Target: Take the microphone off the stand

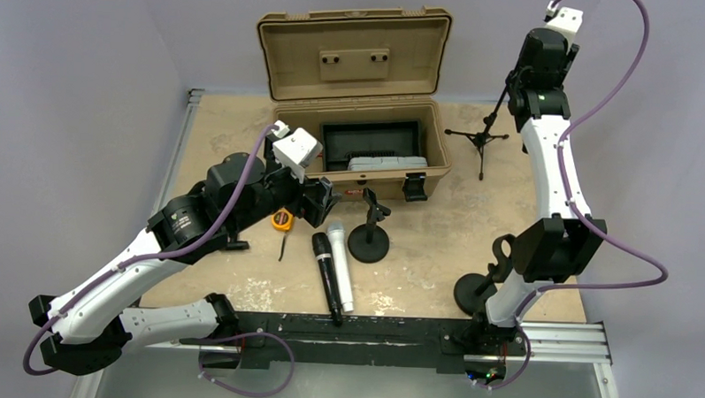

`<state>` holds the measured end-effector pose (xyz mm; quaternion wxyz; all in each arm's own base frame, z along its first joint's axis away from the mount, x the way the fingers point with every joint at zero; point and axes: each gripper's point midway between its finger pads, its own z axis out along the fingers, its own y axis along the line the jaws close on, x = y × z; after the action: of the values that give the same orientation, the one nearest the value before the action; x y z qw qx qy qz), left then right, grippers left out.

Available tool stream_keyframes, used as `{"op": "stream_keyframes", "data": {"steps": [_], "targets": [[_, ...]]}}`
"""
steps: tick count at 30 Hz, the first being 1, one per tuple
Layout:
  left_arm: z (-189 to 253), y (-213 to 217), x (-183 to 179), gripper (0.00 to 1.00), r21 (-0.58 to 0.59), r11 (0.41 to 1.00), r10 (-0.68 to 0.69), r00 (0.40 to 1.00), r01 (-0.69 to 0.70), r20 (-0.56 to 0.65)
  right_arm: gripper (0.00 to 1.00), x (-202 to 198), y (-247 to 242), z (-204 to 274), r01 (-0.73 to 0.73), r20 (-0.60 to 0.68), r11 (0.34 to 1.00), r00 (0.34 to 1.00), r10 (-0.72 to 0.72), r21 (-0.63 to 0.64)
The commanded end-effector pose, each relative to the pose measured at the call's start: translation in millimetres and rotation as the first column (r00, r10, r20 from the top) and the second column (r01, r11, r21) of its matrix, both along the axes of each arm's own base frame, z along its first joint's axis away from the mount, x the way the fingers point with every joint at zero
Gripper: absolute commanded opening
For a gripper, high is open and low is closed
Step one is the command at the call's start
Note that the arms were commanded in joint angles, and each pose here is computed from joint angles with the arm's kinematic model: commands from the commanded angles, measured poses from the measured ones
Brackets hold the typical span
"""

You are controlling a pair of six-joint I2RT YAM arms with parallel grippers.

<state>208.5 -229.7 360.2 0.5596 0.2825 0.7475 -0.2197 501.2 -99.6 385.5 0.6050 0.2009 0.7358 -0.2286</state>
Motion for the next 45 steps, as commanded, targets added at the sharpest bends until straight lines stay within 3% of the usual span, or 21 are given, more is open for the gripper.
{"op": "stream_keyframes", "data": {"steps": [1,6,18,30,45], "targets": [[10,-3,1,0.99,-0.038,0.999,-0.004,1.000,0.005,0.016,0.31,0,-3,36,0.008,0.080,1.000,0.997,-0.005,-0.028],[10,-3,1,0.99,-0.037,0.999,-0.002,1.000,0.003,0.016,0.16,0,6,57,-0.005,0.108,0.999,0.994,0.011,-0.054],[9,-3,2,0.99,-0.030,1.000,0.003,1.000,-0.002,0.018,0.00,-13,17,112,-0.007,0.245,0.996,0.969,0.028,-0.085],[7,-3,4,0.99,-0.022,1.000,0.007,1.000,-0.007,0.016,0.00,-42,44,198,0.003,0.430,0.993,0.901,0.049,-0.121],[4,-4,6,0.99,-0.011,1.000,0.013,1.000,-0.013,0.014,0.00,-75,57,257,-0.046,0.578,0.992,0.810,0.104,-0.114]]}}
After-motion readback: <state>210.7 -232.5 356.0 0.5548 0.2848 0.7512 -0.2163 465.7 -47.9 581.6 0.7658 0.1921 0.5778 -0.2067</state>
